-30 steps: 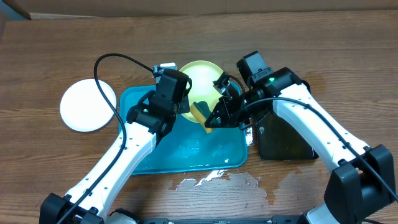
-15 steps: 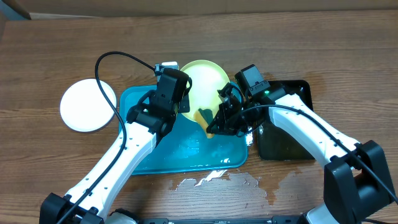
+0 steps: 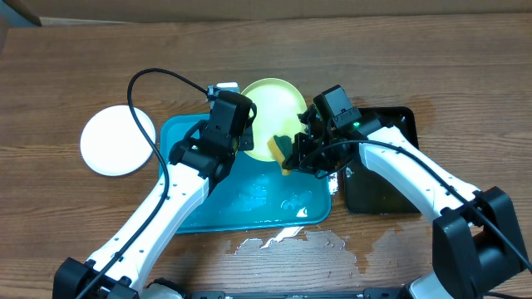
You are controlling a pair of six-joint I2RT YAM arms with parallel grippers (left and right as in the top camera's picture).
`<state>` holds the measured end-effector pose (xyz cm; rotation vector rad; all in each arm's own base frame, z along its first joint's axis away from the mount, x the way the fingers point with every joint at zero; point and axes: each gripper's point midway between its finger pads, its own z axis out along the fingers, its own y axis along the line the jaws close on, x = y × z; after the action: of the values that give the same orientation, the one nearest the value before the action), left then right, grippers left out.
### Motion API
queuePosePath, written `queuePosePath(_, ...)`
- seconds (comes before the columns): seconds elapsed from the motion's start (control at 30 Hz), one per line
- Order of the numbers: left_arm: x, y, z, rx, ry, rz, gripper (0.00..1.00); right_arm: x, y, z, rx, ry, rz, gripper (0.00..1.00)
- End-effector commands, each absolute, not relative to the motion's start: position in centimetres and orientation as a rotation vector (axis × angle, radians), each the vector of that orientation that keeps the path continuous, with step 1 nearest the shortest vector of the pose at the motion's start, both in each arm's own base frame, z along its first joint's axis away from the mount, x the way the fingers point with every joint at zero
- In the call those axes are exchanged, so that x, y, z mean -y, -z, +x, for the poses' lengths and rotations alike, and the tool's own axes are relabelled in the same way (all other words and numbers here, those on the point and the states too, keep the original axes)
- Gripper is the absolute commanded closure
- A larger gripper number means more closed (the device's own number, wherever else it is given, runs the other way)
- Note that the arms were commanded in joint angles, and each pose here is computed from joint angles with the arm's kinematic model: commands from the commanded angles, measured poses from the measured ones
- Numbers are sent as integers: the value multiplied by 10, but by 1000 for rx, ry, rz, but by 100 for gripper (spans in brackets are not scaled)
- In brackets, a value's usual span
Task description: Clean dirty plates on tray and stack at the side
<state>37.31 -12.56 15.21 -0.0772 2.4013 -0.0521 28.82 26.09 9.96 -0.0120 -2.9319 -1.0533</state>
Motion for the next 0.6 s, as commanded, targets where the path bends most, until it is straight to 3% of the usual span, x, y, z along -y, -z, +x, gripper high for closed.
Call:
queuePosePath(0.0, 133, -159, 375, -2388, 75, -40, 96, -255, -101, 299, 3020, 1016, -29, 96)
queuePosePath(0.57, 121, -159, 373, -2387, -8, -55, 96, -208, -130, 378, 3171, 1250, -196, 96)
